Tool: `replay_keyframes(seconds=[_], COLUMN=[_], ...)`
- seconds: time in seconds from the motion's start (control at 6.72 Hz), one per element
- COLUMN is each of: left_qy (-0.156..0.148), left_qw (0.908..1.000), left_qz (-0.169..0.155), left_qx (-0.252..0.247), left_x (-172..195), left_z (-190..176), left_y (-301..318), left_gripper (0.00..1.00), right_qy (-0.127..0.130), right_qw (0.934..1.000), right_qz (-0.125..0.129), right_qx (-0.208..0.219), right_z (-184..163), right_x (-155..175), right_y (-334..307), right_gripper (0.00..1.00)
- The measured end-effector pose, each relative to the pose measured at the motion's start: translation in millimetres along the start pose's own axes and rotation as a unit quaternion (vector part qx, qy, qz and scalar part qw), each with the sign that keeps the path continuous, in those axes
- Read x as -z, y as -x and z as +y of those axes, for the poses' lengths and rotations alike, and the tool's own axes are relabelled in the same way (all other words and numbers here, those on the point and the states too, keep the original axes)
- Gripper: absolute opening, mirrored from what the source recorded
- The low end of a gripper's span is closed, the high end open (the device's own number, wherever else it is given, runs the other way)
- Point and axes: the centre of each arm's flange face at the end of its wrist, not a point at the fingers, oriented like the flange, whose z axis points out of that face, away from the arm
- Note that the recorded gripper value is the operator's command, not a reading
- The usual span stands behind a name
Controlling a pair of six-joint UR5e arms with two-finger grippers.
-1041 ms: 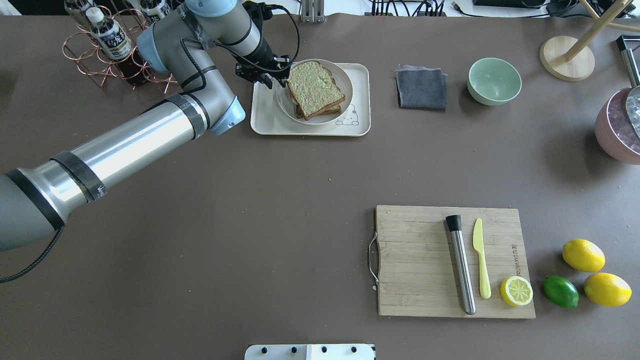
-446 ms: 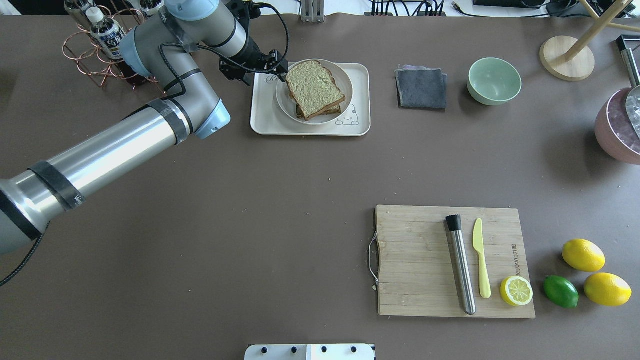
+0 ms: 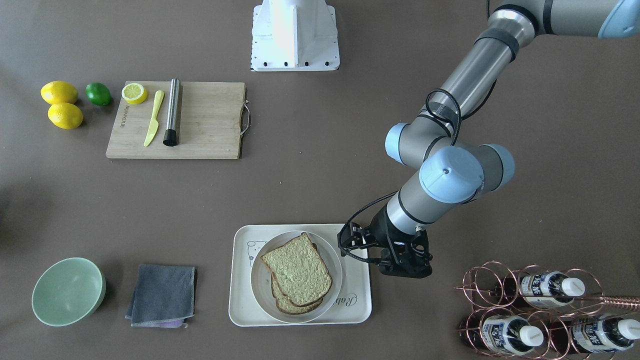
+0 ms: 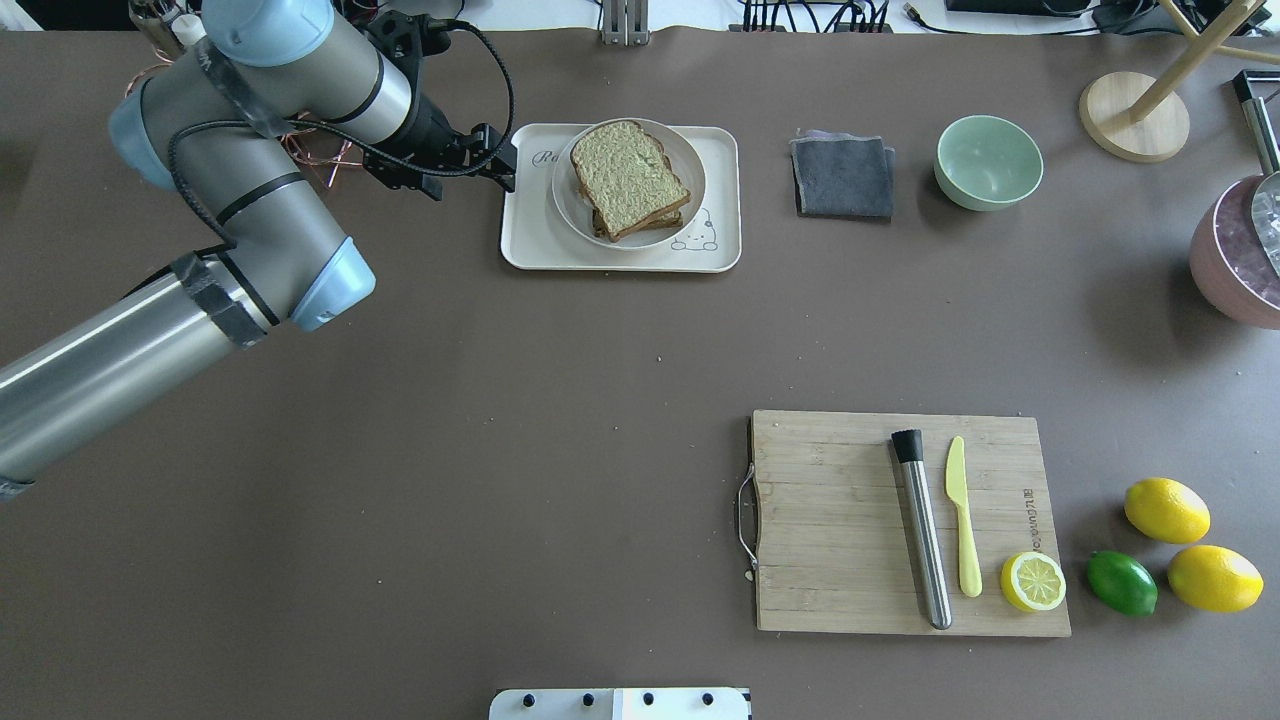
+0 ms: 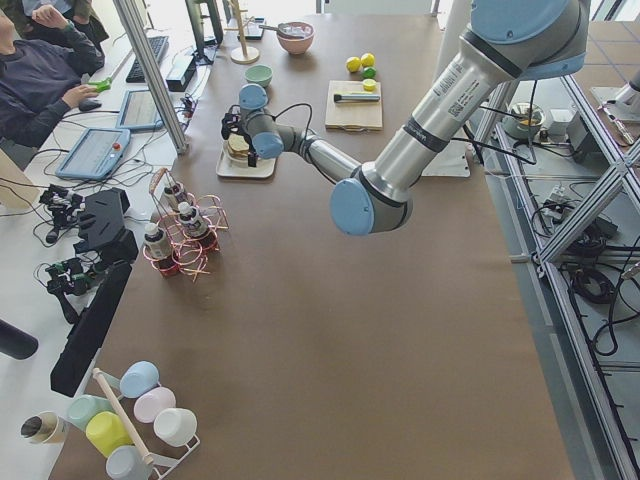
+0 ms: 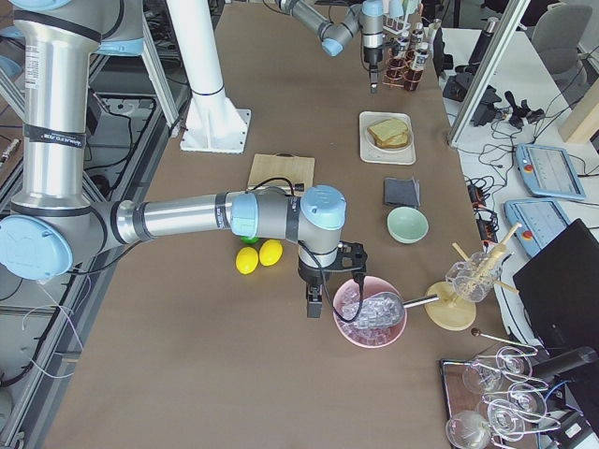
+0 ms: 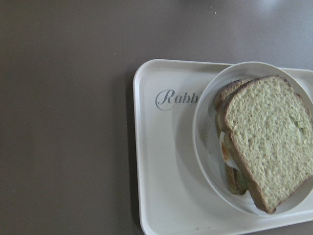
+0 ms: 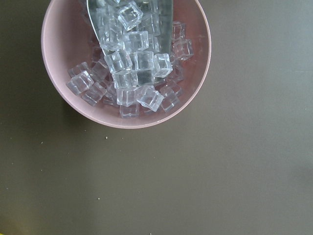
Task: Make sandwich and place on tray
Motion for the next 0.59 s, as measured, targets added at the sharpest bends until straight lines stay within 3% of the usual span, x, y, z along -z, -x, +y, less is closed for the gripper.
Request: replay_keyframes(seconds=[0.3,0.59], left_qy=[-0.001,-0.003], left_qw=[1.0000,0.9969], left_qz=[-0.006,-0.052], left_qx=[-0.002,-0.059], left_x=[77.8,144.8], left_z=[37.4,71.4], left_y=[59.5,168.4], left_gripper=[0.98,0.98], right_qy=[0.001,0.004], right_qw=[1.0000,1.0000], right_qz=[0.000,0.000], right_qx=[-0.001,-0.002], right_z=[1.2,2.7], right_x=[-1.1,-3.0], right_y=[-0.7,-2.1], right_gripper=[1.00,1.00])
